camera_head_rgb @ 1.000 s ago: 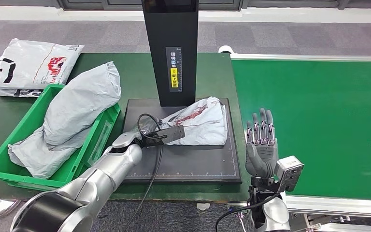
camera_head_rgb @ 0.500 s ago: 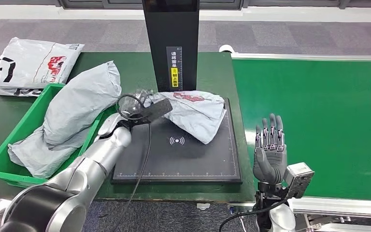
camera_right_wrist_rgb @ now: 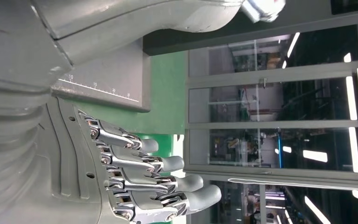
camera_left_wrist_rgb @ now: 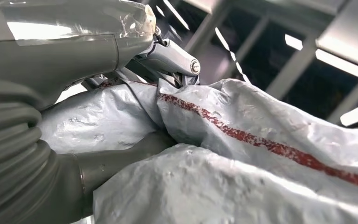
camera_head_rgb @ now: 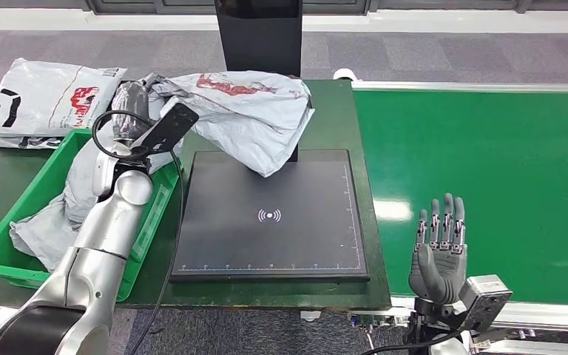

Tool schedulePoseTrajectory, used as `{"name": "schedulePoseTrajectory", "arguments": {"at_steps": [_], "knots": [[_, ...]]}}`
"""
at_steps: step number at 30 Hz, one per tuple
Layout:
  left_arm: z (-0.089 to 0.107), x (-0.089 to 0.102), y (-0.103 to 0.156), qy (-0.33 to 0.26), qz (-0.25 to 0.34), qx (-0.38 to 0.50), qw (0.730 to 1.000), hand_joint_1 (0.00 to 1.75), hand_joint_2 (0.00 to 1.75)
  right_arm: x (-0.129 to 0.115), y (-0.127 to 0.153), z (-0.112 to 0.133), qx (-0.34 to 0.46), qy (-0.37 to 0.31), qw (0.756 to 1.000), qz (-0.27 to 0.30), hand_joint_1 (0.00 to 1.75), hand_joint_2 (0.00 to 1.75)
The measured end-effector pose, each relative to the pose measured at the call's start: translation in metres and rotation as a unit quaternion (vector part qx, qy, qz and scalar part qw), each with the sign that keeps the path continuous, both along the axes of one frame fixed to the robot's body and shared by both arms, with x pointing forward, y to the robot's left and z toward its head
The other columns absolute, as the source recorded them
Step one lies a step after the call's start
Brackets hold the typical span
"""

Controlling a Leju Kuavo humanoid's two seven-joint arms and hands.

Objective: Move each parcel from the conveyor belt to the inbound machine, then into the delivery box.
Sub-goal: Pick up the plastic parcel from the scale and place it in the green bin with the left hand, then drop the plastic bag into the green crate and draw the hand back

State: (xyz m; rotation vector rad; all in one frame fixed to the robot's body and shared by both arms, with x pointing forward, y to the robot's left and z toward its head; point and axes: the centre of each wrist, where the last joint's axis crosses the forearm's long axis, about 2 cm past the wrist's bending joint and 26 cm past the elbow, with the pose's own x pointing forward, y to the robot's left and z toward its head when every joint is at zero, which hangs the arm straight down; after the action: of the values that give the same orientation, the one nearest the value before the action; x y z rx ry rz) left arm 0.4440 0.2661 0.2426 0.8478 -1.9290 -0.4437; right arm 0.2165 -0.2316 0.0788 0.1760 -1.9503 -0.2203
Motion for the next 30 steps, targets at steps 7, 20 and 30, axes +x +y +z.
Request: {"name": "schedulePoseTrajectory", "arguments": {"at_steps": [7, 20, 30], "knots": [[0.006, -0.029, 0.031, -0.119, 0.172, 0.071, 0.975, 1.75, 1.75, -0.001, -0.003, -0.002, -0.003, 0.007, 1.0, -0.001, 0.0, 1.75], [0.016, -0.087, 0.1, -0.183, 0.386, 0.194, 0.883, 1.75, 1.75, -0.002, -0.001, -0.008, -0.003, 0.025, 1.0, -0.002, 0.0, 1.75], [0.014, -0.097, 0.119, -0.172, 0.427, 0.195, 0.866, 1.75, 1.75, -0.003, -0.001, -0.01, -0.001, 0.03, 1.0, -0.001, 0.0, 1.75]]}}
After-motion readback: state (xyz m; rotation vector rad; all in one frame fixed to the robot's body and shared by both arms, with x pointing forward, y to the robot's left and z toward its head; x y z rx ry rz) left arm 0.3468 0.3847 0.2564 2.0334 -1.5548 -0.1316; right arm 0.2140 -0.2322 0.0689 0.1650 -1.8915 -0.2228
